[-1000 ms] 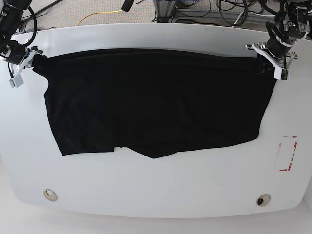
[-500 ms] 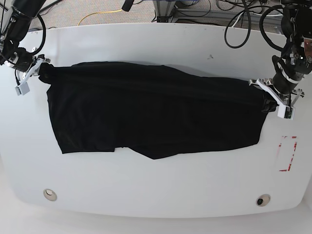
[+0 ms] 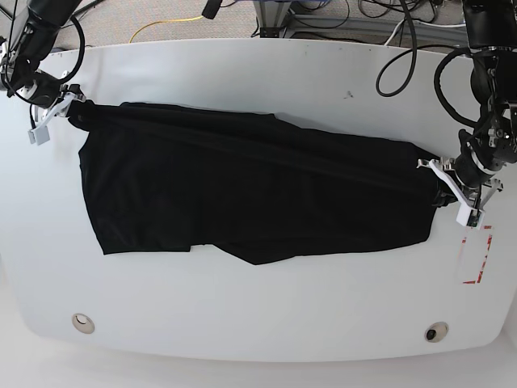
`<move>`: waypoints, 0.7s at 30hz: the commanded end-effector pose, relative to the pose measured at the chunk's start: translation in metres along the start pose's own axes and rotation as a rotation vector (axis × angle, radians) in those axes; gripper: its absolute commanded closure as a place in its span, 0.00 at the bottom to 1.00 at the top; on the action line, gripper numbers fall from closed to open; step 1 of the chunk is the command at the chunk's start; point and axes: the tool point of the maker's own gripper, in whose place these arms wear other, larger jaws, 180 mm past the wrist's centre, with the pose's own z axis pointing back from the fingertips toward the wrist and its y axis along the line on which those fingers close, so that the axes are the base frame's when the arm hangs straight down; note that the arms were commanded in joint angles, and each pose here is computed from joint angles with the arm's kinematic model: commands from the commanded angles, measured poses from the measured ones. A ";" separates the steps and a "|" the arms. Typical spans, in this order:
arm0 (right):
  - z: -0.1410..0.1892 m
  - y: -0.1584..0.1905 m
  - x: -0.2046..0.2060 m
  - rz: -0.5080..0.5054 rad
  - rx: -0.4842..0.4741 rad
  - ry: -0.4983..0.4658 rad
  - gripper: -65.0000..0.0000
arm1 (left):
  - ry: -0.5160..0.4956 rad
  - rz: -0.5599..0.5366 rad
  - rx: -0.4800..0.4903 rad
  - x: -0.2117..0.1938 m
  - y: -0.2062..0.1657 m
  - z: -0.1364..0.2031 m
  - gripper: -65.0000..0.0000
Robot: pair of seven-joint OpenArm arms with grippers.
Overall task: Fold the T-shirt properly
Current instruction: 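Open the left gripper and slide it along the shirt edge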
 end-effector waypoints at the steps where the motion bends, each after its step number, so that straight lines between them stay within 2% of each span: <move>1: 0.011 -0.011 0.018 0.010 -0.030 -0.043 1.00 | -0.006 -0.049 0.065 0.010 0.024 -0.001 0.98; 7: 0.009 -0.018 0.027 -0.019 -0.024 -0.064 1.00 | 0.031 -0.124 0.066 0.011 0.033 -0.015 0.98; 10: 0.009 -0.017 0.031 -0.017 -0.023 -0.079 1.00 | 0.053 -0.157 0.074 0.012 0.036 -0.023 0.87; 12: 0.005 -0.013 0.037 -0.006 -0.012 -0.093 0.93 | 0.063 -0.164 0.100 0.013 0.043 -0.024 0.73; 15: 0.001 -0.010 0.040 0.002 -0.004 -0.097 0.74 | 0.071 -0.179 0.129 0.015 0.049 -0.025 0.48; 16: 0.001 -0.010 0.040 0.002 -0.004 -0.100 0.68 | 0.072 -0.177 0.128 0.014 0.048 -0.026 0.43; 17: 0.001 -0.010 0.041 0.004 -0.003 -0.102 0.56 | 0.069 -0.179 0.132 0.016 0.047 -0.028 0.37; 19: 0.001 -0.009 0.042 0.003 -0.004 -0.107 0.38 | 0.071 -0.185 0.142 0.017 0.048 -0.028 0.32; 21: 0.002 -0.012 0.044 -0.047 -0.016 -0.115 0.20 | 0.077 -0.193 0.157 0.017 0.052 -0.026 0.33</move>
